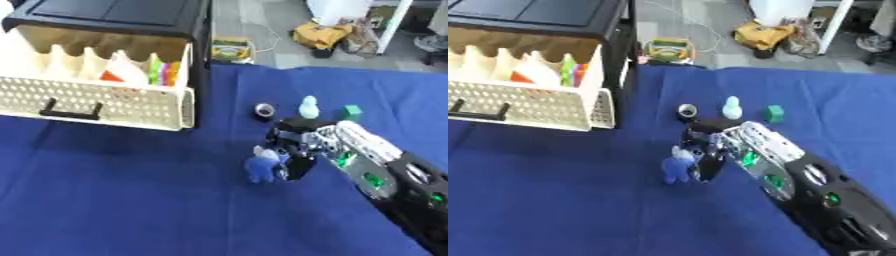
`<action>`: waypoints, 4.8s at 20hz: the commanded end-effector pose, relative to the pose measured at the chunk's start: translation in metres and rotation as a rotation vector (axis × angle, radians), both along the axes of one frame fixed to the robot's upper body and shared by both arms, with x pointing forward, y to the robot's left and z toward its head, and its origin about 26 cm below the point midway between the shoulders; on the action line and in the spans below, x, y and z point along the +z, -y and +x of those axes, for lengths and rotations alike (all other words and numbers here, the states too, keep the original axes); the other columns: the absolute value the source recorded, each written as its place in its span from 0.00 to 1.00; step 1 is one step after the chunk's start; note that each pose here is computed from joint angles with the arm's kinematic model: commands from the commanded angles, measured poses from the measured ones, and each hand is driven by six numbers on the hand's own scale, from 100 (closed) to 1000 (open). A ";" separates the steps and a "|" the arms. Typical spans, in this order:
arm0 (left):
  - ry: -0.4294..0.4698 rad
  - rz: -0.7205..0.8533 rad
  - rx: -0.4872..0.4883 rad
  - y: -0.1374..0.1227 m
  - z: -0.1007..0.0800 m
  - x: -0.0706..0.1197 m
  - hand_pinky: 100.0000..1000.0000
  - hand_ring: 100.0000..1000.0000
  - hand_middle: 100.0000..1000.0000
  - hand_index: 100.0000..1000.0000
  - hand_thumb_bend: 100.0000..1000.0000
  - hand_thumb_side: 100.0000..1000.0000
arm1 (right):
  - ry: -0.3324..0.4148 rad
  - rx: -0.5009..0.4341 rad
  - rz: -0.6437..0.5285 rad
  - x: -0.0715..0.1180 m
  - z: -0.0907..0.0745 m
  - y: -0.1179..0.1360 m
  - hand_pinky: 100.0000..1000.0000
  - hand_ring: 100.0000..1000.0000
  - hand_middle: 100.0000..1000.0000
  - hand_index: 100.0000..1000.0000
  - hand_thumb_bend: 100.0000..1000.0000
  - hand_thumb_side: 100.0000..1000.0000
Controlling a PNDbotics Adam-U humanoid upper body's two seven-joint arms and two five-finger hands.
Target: Pick up objects from table and place into drawer.
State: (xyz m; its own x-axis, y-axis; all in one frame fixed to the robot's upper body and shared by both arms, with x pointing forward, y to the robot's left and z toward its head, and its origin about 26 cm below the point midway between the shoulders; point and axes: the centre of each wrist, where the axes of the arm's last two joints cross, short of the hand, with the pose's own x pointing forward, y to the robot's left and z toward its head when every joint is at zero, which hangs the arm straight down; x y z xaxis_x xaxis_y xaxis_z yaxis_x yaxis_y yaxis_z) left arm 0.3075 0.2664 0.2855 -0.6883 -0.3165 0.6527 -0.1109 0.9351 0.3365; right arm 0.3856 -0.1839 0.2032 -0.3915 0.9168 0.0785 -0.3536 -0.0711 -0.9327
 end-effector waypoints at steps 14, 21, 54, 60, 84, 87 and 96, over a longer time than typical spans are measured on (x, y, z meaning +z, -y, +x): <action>0.111 0.057 0.057 -0.003 -0.004 0.011 0.32 0.00 0.16 0.80 0.00 1.00 | 0.415 0.020 0.234 0.136 -0.057 0.008 0.27 0.41 0.32 0.48 0.00 0.10; 0.148 0.096 0.076 0.000 -0.003 0.011 0.32 0.00 0.16 0.81 0.00 1.00 | 0.505 0.035 0.297 0.170 -0.060 -0.005 0.26 0.40 0.31 0.48 0.00 0.12; 0.182 0.091 0.011 0.018 -0.001 0.015 0.31 0.00 0.16 0.80 0.00 1.00 | 0.481 0.064 0.357 0.165 0.007 -0.117 0.27 0.41 0.31 0.48 0.00 0.10; 0.179 0.085 0.010 0.018 -0.001 0.014 0.30 0.00 0.16 0.80 0.00 1.00 | 0.473 0.076 0.322 0.158 0.013 -0.123 0.28 0.42 0.35 0.54 0.05 0.14; 0.164 0.086 0.013 0.018 -0.001 0.010 0.30 0.00 0.16 0.80 0.00 1.00 | 0.592 0.090 0.426 0.175 0.007 -0.118 0.38 0.49 0.57 0.89 0.57 0.48; 0.173 0.096 0.027 0.016 -0.001 0.012 0.30 0.00 0.16 0.80 0.00 1.00 | 0.634 0.092 0.542 0.194 -0.009 -0.104 0.37 0.47 0.55 0.88 0.54 0.52; 0.220 0.171 0.089 0.012 -0.003 0.020 0.30 0.00 0.16 0.79 0.00 1.00 | 0.795 0.111 0.813 0.229 -0.072 -0.045 0.37 0.47 0.55 0.85 0.37 0.61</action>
State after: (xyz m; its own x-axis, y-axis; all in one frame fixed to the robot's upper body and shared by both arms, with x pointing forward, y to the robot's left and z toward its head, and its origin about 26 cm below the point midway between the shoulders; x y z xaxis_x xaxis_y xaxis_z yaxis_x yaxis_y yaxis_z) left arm 0.3086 0.2512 0.2935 -0.7609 -0.4470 0.4704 -0.2419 0.8680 0.4336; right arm 0.3306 -0.1276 0.4165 -0.6441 0.6814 0.3476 0.2867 0.6363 -0.7162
